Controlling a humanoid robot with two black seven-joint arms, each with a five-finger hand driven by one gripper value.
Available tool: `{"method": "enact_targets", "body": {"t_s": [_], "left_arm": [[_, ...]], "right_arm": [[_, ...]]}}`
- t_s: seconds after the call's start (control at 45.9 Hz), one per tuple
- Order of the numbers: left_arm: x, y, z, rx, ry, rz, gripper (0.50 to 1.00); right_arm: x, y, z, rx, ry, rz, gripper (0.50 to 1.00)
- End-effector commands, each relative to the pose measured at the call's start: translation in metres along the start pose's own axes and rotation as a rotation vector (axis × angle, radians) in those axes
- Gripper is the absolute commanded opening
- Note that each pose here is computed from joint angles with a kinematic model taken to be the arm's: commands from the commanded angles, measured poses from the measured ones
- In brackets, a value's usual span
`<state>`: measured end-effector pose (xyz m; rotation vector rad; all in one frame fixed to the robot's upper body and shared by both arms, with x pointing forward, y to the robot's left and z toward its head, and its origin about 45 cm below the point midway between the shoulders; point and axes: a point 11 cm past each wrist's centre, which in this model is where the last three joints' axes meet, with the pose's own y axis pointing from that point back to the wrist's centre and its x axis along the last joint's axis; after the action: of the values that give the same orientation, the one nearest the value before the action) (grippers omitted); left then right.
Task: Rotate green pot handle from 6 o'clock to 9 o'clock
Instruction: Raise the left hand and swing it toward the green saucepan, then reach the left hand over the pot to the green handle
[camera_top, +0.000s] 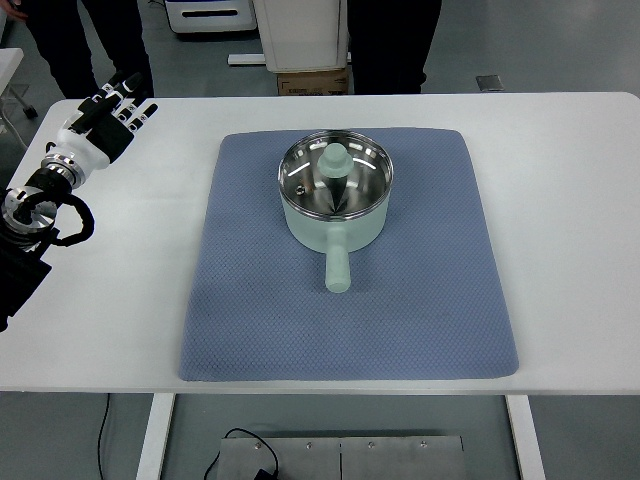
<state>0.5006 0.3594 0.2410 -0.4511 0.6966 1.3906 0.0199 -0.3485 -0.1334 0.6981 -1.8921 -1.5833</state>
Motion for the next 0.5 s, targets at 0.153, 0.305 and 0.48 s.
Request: {"method": "enact_targets", "body": {"t_s": [0.153,0.305,0.48], "left_arm": [[-0.067,-0.021,0.037,-0.029,-0.094,-0.139,1.0],[-0.126,-0.032,0.032,0.013,-0.224,-0.272,1.0],[-0.207,-0.028,-0.008,0.121,-0.375,-0.496,1.0]], "right_arm": [[-0.001,0.0,0.0,0.0,0.0,-0.001,1.0],[0.0,0.0,0.0,0.0,0.0,0.0,1.0],[0.0,0.0,0.0,0.0,0.0,0.0,1.0]]}}
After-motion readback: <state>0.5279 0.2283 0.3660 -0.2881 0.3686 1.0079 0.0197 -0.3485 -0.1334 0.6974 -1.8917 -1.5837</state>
